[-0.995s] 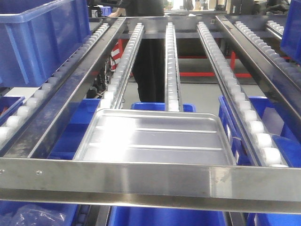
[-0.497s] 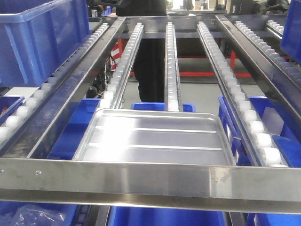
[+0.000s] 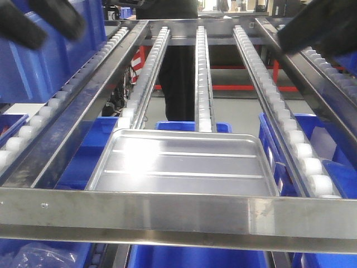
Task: Grab silver tray and stack on right shelf
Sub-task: 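Lower both grippers onto the tray's side rims and close them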
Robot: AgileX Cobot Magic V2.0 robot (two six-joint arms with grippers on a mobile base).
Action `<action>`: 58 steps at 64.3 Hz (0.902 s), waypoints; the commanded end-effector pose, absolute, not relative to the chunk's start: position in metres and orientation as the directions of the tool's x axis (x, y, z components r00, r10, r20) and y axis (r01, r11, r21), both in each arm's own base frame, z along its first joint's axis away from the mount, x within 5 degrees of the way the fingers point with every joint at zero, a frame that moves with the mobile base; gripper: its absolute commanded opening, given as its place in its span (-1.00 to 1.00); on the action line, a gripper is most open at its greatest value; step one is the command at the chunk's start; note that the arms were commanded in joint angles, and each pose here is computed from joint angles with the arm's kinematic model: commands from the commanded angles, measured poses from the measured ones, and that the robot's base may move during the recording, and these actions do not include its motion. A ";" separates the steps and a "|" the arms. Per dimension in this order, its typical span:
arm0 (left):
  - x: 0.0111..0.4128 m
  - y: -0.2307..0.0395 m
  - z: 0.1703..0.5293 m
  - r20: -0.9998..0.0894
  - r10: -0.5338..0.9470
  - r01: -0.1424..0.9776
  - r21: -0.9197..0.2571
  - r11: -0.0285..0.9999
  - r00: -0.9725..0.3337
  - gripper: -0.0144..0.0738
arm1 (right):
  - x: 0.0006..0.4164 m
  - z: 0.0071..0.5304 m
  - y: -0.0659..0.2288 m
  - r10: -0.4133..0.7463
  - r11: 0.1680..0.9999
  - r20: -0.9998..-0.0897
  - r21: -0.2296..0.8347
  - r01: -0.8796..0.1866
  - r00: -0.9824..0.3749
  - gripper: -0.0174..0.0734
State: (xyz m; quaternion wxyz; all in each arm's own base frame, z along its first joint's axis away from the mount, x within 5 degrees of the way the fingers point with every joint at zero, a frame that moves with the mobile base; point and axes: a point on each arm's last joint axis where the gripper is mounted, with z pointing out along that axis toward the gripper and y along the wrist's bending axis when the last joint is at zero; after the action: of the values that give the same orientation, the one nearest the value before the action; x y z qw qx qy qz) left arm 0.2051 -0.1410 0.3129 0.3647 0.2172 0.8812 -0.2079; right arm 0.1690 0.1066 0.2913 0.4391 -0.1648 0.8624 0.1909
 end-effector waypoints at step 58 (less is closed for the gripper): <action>0.299 -0.224 0.257 -0.472 0.226 0.274 -0.033 0.961 -0.852 -0.02 | 0.288 0.238 0.135 0.025 0.992 -0.476 0.122 -0.037 -0.879 0.42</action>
State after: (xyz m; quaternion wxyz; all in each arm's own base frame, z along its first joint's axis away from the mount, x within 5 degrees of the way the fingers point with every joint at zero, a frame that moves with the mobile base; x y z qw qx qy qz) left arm 0.2949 -0.2231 0.2337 0.1930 0.1359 0.9714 -0.0274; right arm 0.2797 0.1338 0.2216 0.1986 -0.0011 0.9791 0.0436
